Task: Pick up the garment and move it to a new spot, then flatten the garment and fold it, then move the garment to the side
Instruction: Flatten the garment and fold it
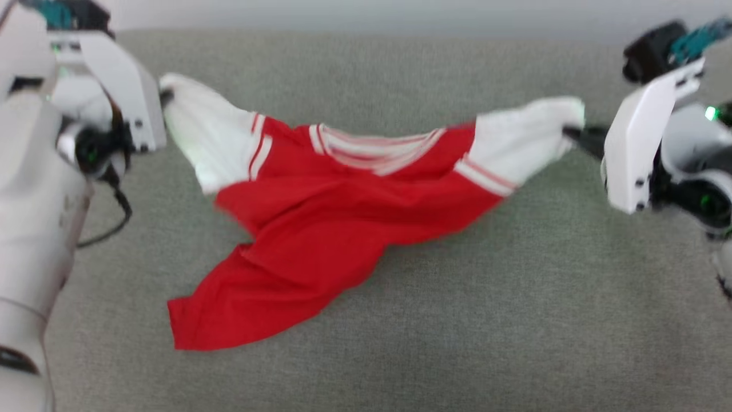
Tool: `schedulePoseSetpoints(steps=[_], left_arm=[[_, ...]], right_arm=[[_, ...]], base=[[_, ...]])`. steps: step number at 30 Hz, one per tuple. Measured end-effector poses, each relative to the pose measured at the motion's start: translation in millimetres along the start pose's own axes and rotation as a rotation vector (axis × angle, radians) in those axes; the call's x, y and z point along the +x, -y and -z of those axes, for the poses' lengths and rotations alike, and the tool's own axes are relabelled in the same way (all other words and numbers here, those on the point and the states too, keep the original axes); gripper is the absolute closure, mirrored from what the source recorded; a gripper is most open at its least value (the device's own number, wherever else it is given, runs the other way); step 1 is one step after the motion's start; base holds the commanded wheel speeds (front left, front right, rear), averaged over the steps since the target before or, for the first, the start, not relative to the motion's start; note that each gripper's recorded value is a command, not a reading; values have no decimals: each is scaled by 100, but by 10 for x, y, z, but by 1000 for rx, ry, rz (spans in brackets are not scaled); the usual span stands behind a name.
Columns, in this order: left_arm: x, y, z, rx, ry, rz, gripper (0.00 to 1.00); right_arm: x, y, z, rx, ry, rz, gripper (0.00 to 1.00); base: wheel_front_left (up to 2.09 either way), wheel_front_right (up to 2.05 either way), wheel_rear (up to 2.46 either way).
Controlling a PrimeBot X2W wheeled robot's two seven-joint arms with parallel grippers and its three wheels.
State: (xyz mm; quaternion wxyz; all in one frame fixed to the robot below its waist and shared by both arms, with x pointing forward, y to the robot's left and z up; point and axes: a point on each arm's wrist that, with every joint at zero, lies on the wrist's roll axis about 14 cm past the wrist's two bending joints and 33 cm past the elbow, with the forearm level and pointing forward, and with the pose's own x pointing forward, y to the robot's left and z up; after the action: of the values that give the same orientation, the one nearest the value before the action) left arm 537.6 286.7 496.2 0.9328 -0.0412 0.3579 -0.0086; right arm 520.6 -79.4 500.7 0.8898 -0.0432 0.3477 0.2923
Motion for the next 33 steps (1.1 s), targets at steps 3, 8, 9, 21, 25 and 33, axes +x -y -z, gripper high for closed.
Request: schedulePoseSetpoints(steps=[3,8,9,21,25,33], left_arm=[[-273,125,-507,29,139,20,100],[-886,400,-1290,59,385,72,100],[-1025,432,-1414,70,428,74,100],[-2675,739,-2382,89,855,144,100],[-2936,834,-2446,96,910,174,100],[-2886,1073,-2381,141,854,242,100]], right_arm=[[-225,-2,-450,-61,136,35,100],[-686,-63,-1113,-156,365,92,100],[-803,-72,-1241,-175,409,108,100],[-2322,-116,-2280,-370,848,345,100],[-2583,-89,-2336,-378,887,385,100],[-2645,29,-2283,-359,858,394,100]], base=[[0,0,0],[0,0,0],[0,0,0],[0,0,0],[0,0,0],[0,0,0]])
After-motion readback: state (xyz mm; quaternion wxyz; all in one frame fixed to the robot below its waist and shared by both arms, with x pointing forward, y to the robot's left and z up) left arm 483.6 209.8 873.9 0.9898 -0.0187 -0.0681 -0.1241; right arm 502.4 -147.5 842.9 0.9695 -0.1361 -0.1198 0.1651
